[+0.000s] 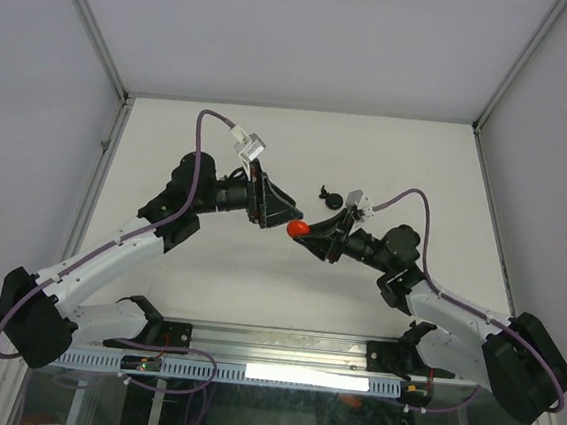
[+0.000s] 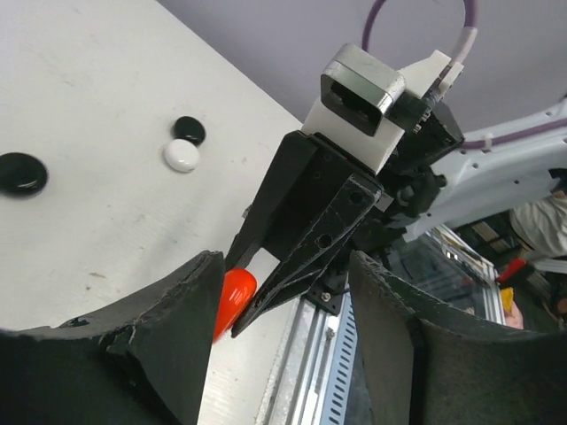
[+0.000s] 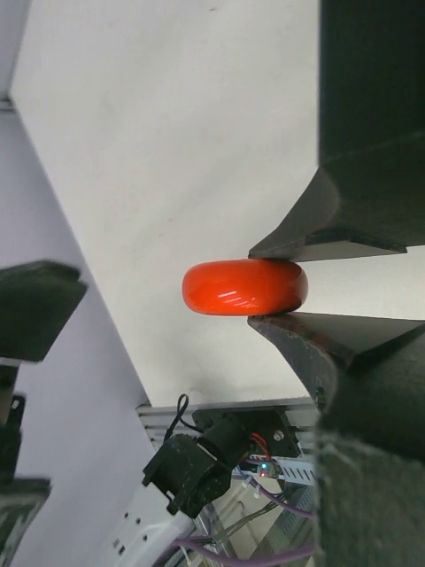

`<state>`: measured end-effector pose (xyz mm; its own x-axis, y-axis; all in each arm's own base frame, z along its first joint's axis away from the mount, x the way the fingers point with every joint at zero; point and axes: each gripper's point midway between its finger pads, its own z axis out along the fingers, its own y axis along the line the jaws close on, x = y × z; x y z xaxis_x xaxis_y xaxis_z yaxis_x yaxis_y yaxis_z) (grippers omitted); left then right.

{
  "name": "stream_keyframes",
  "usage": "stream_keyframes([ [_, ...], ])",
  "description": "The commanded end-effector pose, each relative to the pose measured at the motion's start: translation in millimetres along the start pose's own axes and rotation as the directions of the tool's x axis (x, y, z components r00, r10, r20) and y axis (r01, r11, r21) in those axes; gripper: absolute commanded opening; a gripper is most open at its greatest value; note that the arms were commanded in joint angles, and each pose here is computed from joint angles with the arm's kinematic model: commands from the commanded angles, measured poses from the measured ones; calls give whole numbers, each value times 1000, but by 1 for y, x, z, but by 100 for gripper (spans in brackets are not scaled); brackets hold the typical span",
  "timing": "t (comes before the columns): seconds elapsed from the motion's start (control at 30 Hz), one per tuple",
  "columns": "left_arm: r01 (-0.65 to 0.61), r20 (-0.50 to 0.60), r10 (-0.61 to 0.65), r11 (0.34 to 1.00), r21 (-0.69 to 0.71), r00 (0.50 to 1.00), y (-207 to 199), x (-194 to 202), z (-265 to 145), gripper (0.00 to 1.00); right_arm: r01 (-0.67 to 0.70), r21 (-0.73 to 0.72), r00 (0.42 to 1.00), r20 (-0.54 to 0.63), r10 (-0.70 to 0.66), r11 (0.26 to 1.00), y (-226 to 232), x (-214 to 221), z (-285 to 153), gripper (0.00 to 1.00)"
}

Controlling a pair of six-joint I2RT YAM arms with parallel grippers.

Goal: Insert the wireless bluetooth earbuds into the charging case
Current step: Close the charging case, then place the charging case at the center of the board.

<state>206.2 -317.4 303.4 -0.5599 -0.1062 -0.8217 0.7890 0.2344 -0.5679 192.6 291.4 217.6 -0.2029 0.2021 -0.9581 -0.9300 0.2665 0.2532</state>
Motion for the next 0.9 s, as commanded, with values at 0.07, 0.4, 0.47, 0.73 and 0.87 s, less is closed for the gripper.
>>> stream_keyframes([
  [0.07, -84, 101, 128, 931, -356, 987, 47, -31, -29, 66, -141, 252, 979, -112, 173, 957, -36, 15, -13, 0],
  [0.4, -29, 131, 191, 660, -751, 973, 118, -45, -93, 97, -276, 665, 896, -82, 436, 693, -92, 67, -90, 0],
  [0.47, -23, 127, 199, 617, -786, 972, 130, -46, -103, 99, -302, 712, 876, -56, 479, 634, -100, 74, -103, 0],
  [0.73, -7, 113, 191, 536, -844, 975, 154, -43, -128, 99, -384, 844, 794, 93, 601, 376, -127, 101, -154, 0],
  [0.87, 10, 112, 171, 507, -862, 979, 165, -38, -140, 99, -427, 873, 741, 190, 644, 234, -138, 115, -179, 0],
])
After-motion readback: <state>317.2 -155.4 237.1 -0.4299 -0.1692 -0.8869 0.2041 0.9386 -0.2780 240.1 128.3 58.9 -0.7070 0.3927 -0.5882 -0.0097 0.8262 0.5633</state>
